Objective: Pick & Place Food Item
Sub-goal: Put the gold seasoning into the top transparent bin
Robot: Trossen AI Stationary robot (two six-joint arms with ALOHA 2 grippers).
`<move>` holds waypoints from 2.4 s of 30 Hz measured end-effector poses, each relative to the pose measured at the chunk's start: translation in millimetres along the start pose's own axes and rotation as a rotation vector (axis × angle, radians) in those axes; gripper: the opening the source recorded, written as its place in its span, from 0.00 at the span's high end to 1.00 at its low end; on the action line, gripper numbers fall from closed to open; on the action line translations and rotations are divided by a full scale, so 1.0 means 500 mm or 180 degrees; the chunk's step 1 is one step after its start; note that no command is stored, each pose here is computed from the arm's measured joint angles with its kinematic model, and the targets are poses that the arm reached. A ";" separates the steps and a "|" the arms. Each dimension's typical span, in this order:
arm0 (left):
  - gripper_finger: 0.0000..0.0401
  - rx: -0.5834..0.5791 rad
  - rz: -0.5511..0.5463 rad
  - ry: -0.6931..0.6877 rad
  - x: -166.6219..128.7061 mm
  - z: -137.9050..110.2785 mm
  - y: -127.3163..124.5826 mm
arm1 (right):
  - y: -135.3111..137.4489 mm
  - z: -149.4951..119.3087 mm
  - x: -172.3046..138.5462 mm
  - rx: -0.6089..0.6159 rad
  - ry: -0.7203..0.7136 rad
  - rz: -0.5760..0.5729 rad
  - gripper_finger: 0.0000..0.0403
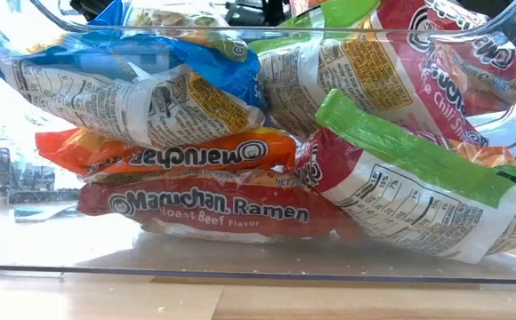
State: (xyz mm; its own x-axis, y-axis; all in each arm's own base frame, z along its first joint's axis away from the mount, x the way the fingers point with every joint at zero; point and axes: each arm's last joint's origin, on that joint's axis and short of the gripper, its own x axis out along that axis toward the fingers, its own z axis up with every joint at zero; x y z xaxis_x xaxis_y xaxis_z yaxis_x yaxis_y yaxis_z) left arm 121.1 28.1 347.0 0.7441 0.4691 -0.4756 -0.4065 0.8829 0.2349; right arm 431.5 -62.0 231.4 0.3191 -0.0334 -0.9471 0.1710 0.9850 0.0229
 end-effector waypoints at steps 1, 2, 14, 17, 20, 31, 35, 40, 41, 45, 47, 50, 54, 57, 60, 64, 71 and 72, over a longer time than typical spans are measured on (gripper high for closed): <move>0.25 0.0002 -0.0001 0.0006 0.001 0.000 0.000 | -0.008 0.000 -0.007 0.0074 -0.0013 -0.0026 0.29; 0.25 0.0002 -0.0001 0.0011 0.002 0.000 -0.001 | -0.019 0.001 -0.017 0.0148 -0.0062 -0.0039 0.30; 0.25 -0.0001 -0.0084 0.0180 0.025 -0.019 -0.012 | -0.100 -0.032 -0.156 0.0708 -0.0257 -0.0318 0.31; 0.25 0.0008 -0.0086 0.0207 0.028 -0.024 -0.014 | -0.123 -0.047 -0.190 0.0855 -0.0281 -0.0491 0.31; 0.25 0.0001 -0.0083 0.0186 0.028 -0.023 -0.014 | -0.154 -0.060 -0.217 0.1084 -0.0333 -0.0635 0.31; 0.25 -0.0065 -0.0081 0.0177 0.028 -0.022 -0.014 | -0.289 -0.103 -0.245 0.1999 -0.0338 -0.0965 0.30; 0.25 -0.0065 -0.0081 0.0177 0.028 -0.022 -0.014 | -0.324 -0.111 -0.240 0.2161 -0.0332 -0.1001 0.30; 0.25 -0.0065 -0.0080 0.0177 0.028 -0.022 -0.014 | -0.359 -0.127 -0.226 0.2302 -0.0315 -0.1037 0.30; 0.25 -0.0065 -0.0081 0.0178 0.028 -0.022 -0.014 | -0.364 -0.129 -0.220 0.2319 -0.0336 -0.1042 0.30; 0.25 -0.0067 -0.0080 0.0174 0.029 -0.022 -0.014 | -0.376 -0.149 -0.189 0.2377 -0.0202 -0.0991 0.30; 0.25 -0.0075 -0.0080 0.0176 0.029 -0.022 -0.014 | -0.381 -0.150 -0.177 0.2349 -0.0246 -0.0988 0.30; 0.25 -0.0077 -0.0080 0.0176 0.029 -0.022 -0.014 | -0.383 -0.151 -0.164 0.2339 -0.0287 -0.0993 0.30; 0.25 -0.0077 -0.0079 0.0174 0.029 -0.022 -0.014 | -0.391 -0.154 -0.159 0.2345 -0.0336 -0.1008 0.30; 0.25 -0.0077 -0.0080 0.0176 0.029 -0.022 -0.014 | -0.397 -0.158 -0.149 0.2372 -0.0374 -0.1023 0.30; 0.25 -0.0093 -0.0078 0.0175 0.029 -0.022 -0.014 | -0.403 -0.169 -0.134 0.2405 -0.0338 -0.1026 0.30; 0.25 -0.0100 -0.0078 0.0175 0.029 -0.022 -0.014 | -0.402 -0.177 -0.112 0.2404 -0.0327 -0.1024 0.30; 0.25 -0.0139 -0.0076 0.0144 0.029 -0.020 -0.014 | -0.408 -0.176 -0.106 0.2390 -0.0426 -0.1038 0.30; 0.25 -0.0157 -0.0076 0.0141 0.029 -0.020 -0.014 | -0.410 -0.175 -0.108 0.2393 -0.0472 -0.1045 0.30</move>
State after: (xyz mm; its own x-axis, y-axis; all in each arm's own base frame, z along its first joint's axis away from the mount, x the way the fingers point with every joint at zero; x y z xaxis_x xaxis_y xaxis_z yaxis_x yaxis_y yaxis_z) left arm 129.3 28.6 330.1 0.7301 0.4458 -0.5178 -0.4155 0.8913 0.1816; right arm 297.9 -247.5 249.7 0.2549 -0.3729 -0.8922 0.8368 0.5475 0.0102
